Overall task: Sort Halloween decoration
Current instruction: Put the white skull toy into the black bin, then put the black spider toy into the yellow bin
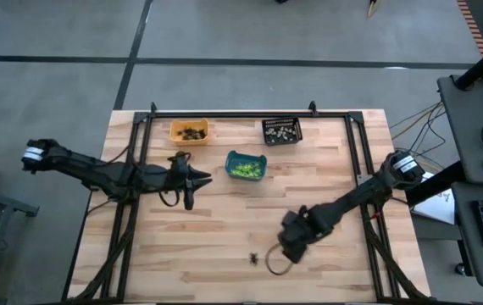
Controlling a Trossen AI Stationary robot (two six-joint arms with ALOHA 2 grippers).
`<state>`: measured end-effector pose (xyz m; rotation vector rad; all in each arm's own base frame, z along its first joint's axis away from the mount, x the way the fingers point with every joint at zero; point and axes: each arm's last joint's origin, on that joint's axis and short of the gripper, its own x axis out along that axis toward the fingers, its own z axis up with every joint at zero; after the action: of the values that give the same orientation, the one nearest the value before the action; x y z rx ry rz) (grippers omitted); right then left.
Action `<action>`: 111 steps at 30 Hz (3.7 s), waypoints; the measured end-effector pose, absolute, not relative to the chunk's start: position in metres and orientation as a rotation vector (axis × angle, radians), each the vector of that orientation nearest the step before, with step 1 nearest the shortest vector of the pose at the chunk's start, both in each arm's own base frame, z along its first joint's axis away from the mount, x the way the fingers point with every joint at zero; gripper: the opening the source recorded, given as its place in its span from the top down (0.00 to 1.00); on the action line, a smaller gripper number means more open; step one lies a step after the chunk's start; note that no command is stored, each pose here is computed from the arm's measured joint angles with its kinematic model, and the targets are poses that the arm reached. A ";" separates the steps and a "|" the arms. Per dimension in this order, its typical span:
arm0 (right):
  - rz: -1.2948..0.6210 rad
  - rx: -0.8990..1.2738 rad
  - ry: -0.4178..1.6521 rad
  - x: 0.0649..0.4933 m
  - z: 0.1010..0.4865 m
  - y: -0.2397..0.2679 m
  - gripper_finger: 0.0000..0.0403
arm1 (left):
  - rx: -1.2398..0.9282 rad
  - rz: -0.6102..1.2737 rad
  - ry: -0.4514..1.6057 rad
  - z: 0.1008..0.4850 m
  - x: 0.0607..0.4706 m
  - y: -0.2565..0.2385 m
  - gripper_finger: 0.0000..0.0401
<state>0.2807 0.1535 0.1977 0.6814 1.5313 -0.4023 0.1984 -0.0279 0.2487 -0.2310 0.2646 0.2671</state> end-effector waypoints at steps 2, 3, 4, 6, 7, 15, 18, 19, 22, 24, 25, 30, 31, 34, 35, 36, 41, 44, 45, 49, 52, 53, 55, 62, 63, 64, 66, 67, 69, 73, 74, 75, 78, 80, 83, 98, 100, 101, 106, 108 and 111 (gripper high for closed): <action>-0.345 0.558 1.614 0.268 0.196 0.160 0.62 | -0.225 0.266 0.267 0.248 0.200 -0.028 0.85; -0.263 0.460 1.638 0.264 0.196 0.164 0.62 | -0.223 0.268 0.273 0.247 0.201 -0.029 0.85; -0.169 0.367 1.647 0.259 0.196 0.171 0.62 | -0.221 0.269 0.278 0.246 0.202 -0.029 0.85; -0.028 0.195 1.633 0.250 0.195 0.185 0.63 | -0.213 0.276 0.288 0.244 0.203 -0.029 0.85; 0.005 0.125 1.617 0.246 0.195 0.190 0.63 | -0.210 0.284 0.291 0.243 0.203 -0.029 0.85; 0.074 -0.048 1.536 0.235 0.191 0.205 0.67 | -0.188 0.323 0.309 0.238 0.208 -0.028 0.85; 0.085 -0.046 1.519 0.235 0.186 0.205 0.67 | -0.176 0.341 0.316 0.236 0.209 -0.028 0.85; 0.086 -0.048 1.520 0.234 0.183 0.204 0.67 | -0.175 0.342 0.317 0.236 0.209 -0.028 0.85; 0.087 -0.050 1.517 0.232 0.174 0.201 0.67 | -0.174 0.342 0.320 0.235 0.210 -0.028 0.85; 0.102 -0.042 1.496 0.232 0.167 0.201 0.67 | -0.175 0.342 0.320 0.235 0.210 -0.028 0.85; 0.110 -0.037 1.484 0.232 0.164 0.201 0.67 | -0.175 0.342 0.320 0.235 0.210 -0.028 0.85; 0.124 -0.015 1.447 0.232 0.152 0.198 0.69 | -0.176 0.342 0.316 0.235 0.210 -0.028 0.85; 0.121 -0.012 1.446 0.232 0.150 0.196 0.69 | -0.176 0.342 0.315 0.236 0.210 -0.028 0.85; 0.129 -0.003 1.427 0.234 0.144 0.193 0.71 | -0.179 0.341 0.307 0.236 0.211 -0.028 0.85; 0.134 -0.003 1.421 0.234 0.143 0.191 0.72 | -0.180 0.341 0.305 0.237 0.211 -0.028 0.85; 0.140 -0.006 1.419 0.234 0.141 0.190 0.73 | -0.180 0.341 0.304 0.237 0.211 -0.028 0.85; 0.137 0.003 1.422 0.236 0.140 0.187 0.82 | -0.187 0.341 0.298 0.237 0.211 -0.028 0.85; 0.135 0.004 1.421 0.236 0.140 0.186 0.91 | -0.196 0.341 0.290 0.238 0.211 -0.028 0.85; 0.134 0.005 1.421 0.236 0.140 0.185 0.93 | -0.198 0.340 0.284 0.239 0.211 -0.029 0.85; 0.126 0.015 1.402 0.241 0.145 0.183 0.96 | -0.209 0.335 0.257 0.241 0.212 -0.029 0.85; 0.090 0.039 1.357 0.248 0.154 0.177 0.97 | -0.212 0.334 0.248 0.242 0.212 -0.029 0.85; 0.072 0.048 1.333 0.252 0.159 0.174 0.97 | -0.215 0.334 0.245 0.242 0.213 -0.029 0.85; 0.032 0.068 1.270 0.260 0.171 0.166 0.97 | -0.223 0.334 0.239 0.242 0.213 -0.029 0.85; -0.217 0.041 1.050 0.295 0.207 0.111 0.97 | -0.217 0.333 0.251 0.236 0.220 -0.031 0.85; -0.258 0.036 1.024 0.300 0.211 0.099 0.97 | -0.217 0.333 0.252 0.235 0.222 -0.031 0.85; -0.305 0.033 1.008 0.306 0.215 0.086 0.97 | -0.217 0.333 0.251 0.234 0.223 -0.031 0.85; -0.417 0.030 0.968 0.316 0.223 0.057 0.97 | -0.212 0.334 0.259 0.232 0.225 -0.032 0.85; -0.473 0.026 0.952 0.320 0.227 0.041 0.97 | -0.213 0.333 0.256 0.231 0.226 -0.032 0.85; -0.565 0.024 0.939 0.325 0.233 0.009 0.97 | -0.211 0.333 0.259 0.231 0.227 -0.032 0.85; -0.726 0.069 0.958 0.321 0.237 -0.062 0.97 | -0.208 0.334 0.267 0.229 0.227 -0.032 0.85; -0.765 0.082 0.965 0.318 0.237 -0.079 0.97 | -0.208 0.334 0.268 0.229 0.227 -0.032 0.85; -0.810 0.105 0.972 0.313 0.235 -0.096 0.97 | -0.209 0.333 0.264 0.230 0.227 -0.032 0.85; -0.862 0.210 1.010 0.298 0.227 -0.141 0.97 | -0.204 0.332 0.261 0.230 0.227 -0.032 0.85; -0.838 0.299 1.020 0.290 0.220 -0.163 0.97 | -0.204 0.332 0.259 0.231 0.227 -0.032 0.85; -0.788 0.402 1.004 0.283 0.214 -0.184 0.97 | -0.199 0.331 0.259 0.231 0.227 -0.032 0.85; -0.789 0.426 0.975 0.281 0.214 -0.193 0.97 | -0.182 0.328 0.264 0.230 0.227 -0.032 0.85; -0.785 0.429 0.974 0.281 0.214 -0.192 0.96 | -0.182 0.328 0.264 0.230 0.227 -0.032 0.85; -0.786 0.432 0.974 0.281 0.214 -0.192 0.96 | -0.182 0.328 0.264 0.230 0.227 -0.032 0.85; -0.802 0.462 0.961 0.281 0.214 -0.192 0.87 | -0.183 0.328 0.262 0.231 0.227 -0.032 0.85; -0.804 0.461 0.959 0.281 0.214 -0.192 0.82 | -0.183 0.328 0.262 0.231 0.227 -0.032 0.85; -0.805 0.463 0.956 0.281 0.214 -0.192 0.76 | -0.183 0.328 0.262 0.231 0.227 -0.032 0.85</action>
<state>0.2812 -0.1925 0.2141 0.4632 0.9564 -0.8053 0.2270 -0.0321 0.2306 -0.1831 0.2619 0.3279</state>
